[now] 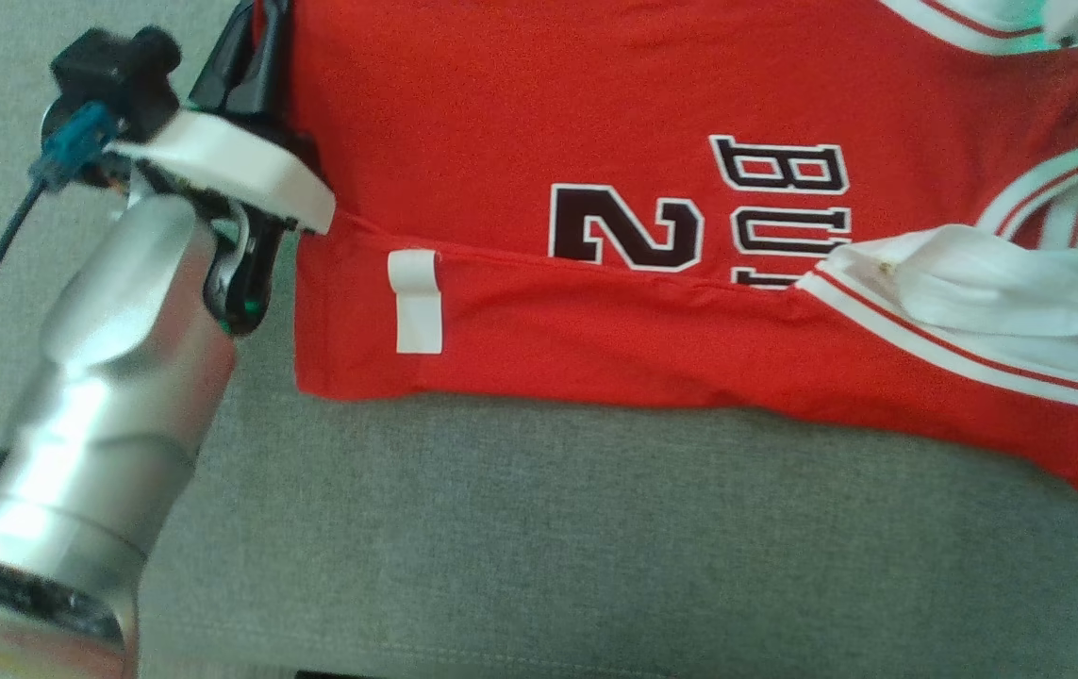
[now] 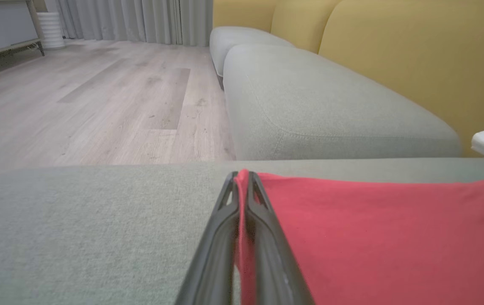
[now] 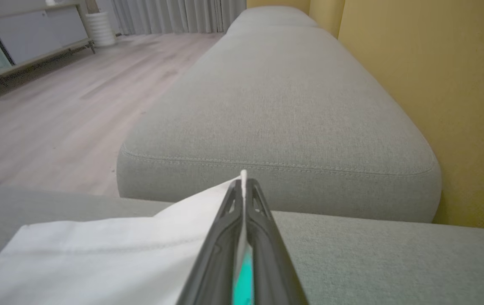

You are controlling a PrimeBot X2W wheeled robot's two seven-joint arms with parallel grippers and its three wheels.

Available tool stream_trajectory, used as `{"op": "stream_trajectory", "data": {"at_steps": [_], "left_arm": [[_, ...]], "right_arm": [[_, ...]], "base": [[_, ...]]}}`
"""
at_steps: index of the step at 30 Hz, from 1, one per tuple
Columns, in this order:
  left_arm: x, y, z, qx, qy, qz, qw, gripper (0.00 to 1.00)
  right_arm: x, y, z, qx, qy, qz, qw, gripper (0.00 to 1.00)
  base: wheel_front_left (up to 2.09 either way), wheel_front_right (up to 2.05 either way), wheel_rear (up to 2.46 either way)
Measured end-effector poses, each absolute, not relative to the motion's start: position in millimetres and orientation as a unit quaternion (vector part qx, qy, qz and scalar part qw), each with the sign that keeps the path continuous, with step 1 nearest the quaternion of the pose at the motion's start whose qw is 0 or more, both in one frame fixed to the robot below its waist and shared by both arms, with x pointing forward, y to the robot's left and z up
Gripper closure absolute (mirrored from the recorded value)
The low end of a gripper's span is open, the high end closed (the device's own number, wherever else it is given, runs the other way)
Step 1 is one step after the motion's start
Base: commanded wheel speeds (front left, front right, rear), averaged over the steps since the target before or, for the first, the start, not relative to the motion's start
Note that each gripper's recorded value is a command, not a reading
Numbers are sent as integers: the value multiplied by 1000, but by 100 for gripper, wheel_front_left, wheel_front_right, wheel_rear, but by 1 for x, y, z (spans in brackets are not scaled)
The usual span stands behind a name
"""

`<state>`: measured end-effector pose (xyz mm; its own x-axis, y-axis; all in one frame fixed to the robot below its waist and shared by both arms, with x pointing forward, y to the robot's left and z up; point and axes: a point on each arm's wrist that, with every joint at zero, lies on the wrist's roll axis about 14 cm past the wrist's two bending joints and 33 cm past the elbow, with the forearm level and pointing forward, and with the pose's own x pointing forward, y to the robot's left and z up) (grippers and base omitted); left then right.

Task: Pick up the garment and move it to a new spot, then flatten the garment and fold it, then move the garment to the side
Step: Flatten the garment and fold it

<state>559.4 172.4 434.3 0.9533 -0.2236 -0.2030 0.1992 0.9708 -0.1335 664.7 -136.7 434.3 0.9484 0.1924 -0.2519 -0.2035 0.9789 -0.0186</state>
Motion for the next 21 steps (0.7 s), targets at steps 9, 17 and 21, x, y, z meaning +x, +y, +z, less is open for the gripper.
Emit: {"op": "stream_trajectory", "data": {"at_steps": [9, 17, 21], "left_arm": [[515, 185, 431, -44, 98, -76, 991, 100], [460, 183, 414, -41, 119, -63, 990, 100], [441, 181, 408, -49, 128, -56, 989, 81]], "right_arm": [[613, -125, 457, 91, 75, 97, 988, 100], [518, -161, 430, 169, 99, 65, 978, 100], [482, -164, 416, 188, 122, 59, 973, 100]], "base": [[0, 0, 0], [0, 0, 0], [0, 0, 0]]}}
